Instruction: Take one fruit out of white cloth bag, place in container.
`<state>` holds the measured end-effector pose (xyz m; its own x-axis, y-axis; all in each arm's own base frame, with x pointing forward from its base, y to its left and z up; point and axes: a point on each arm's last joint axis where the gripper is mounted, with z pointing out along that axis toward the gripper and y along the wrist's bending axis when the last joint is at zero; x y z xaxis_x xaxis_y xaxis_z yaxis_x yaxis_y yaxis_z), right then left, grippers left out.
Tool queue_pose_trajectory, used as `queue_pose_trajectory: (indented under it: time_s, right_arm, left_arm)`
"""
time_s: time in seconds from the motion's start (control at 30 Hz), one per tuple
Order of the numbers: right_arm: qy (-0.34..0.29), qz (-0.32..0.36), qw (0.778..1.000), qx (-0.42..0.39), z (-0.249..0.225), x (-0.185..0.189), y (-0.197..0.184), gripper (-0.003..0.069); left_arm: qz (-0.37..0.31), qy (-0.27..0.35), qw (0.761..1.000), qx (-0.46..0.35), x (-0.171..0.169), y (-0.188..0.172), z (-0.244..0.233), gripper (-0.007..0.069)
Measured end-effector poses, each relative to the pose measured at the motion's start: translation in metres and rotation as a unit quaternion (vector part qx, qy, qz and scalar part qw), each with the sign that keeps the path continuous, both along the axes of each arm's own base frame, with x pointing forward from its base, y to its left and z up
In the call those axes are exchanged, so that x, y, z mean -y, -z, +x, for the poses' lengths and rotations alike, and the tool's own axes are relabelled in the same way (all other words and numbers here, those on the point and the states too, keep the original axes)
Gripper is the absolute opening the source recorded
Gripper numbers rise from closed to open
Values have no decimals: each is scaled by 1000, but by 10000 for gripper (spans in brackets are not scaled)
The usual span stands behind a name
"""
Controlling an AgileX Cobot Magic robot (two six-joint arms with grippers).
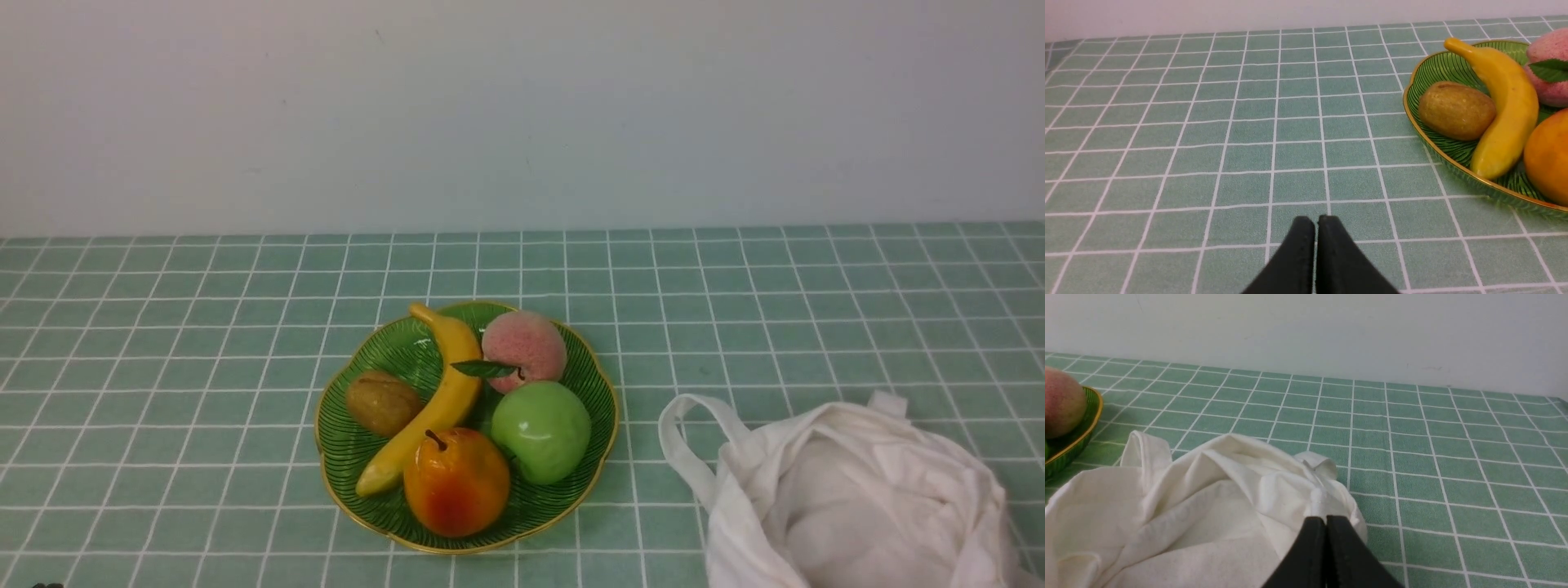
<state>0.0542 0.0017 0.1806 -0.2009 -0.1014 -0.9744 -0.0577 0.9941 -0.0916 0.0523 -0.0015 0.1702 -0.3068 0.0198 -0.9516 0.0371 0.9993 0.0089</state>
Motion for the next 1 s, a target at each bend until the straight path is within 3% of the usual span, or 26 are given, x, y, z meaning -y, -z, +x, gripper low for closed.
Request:
queue_pose_trajectory:
  time_s: [1.0]
  right_arm:
    - [-2,-8,1000,0,0,0,0,-11]
  left_arm:
    - [0,0,1000,0,0,0,0,-8]
